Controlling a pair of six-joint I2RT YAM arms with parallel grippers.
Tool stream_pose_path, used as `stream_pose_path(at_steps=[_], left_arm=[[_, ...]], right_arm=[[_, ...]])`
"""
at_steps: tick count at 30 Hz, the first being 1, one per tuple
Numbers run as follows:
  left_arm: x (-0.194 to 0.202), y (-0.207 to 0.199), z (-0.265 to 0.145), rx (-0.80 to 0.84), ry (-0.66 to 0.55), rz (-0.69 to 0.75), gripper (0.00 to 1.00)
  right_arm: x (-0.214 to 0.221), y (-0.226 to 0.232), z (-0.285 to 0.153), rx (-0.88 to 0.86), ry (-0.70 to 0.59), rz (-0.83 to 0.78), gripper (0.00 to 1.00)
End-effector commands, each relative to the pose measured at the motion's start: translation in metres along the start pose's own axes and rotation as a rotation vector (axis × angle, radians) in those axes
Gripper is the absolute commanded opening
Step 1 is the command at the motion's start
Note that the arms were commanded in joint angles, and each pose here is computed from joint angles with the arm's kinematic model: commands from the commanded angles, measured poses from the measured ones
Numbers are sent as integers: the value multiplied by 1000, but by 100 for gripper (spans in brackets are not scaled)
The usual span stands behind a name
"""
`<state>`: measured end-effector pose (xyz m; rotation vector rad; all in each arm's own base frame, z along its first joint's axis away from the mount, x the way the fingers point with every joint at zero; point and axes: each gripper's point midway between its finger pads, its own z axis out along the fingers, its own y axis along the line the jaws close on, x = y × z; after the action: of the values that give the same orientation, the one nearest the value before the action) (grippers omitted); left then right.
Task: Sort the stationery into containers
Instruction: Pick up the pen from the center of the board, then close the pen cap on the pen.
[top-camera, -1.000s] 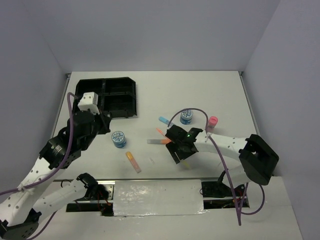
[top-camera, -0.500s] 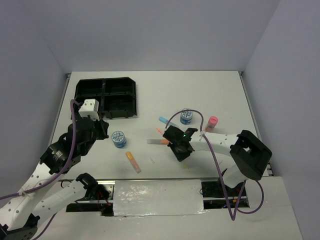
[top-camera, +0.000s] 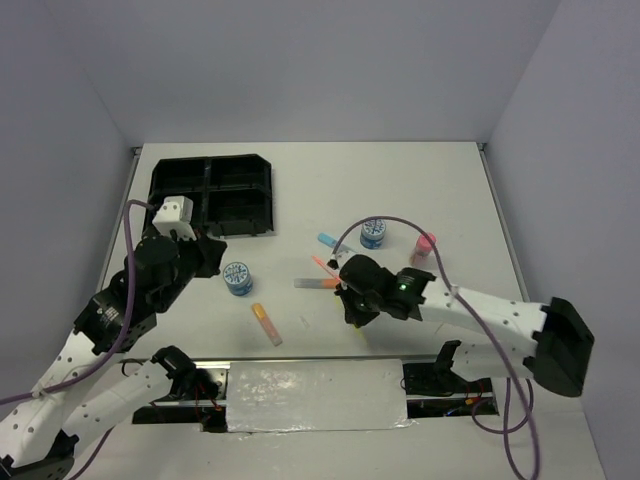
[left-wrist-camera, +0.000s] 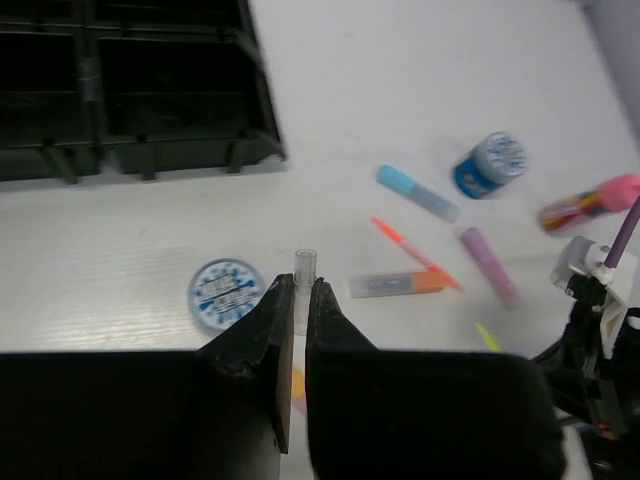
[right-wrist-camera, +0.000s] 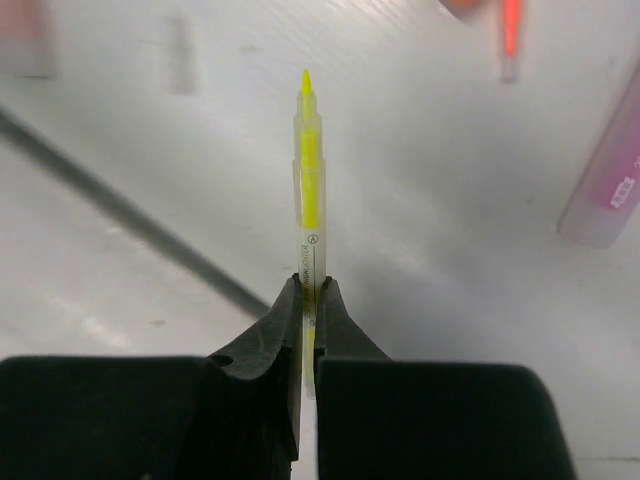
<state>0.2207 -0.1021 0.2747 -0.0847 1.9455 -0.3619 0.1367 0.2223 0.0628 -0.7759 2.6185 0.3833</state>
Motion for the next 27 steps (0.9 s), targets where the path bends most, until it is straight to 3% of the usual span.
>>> stream_pose_path(at_steps=[1,4,5,6,7,8,12,17,27], left_arm=[[-31,-48,-8,233,-90,-108,0],[-46,-82,-12,424,-166,-187,0],[-48,-98,-22,525,-170,-229,0],[-42,-102,-19,560,-173,-255,0],[-60,-115,-29,651,-243,-312,0],[-62,-122,-34,703,-254,-331,0],[-72,-136,-39,815,-302,-407,0],[-66,-151,-39,900,-260,-434,0],[-55,-149,-41,906,-233,-410,0]], right_arm=[[-32,34,-44,-161,-184,-5,0],[-66,67,-88,-358,-392,50,0],[-90,84,-109,-463,-518,65,0],[-88,96,-121,-565,-549,121,0],[-91,106,-131,-637,-589,139,0],[-107,117,-153,-735,-692,148,0],[-109,140,-163,-832,-759,182,0],[-117,159,-171,-894,-784,140,0],[-127,158,-166,-832,-803,101,0]])
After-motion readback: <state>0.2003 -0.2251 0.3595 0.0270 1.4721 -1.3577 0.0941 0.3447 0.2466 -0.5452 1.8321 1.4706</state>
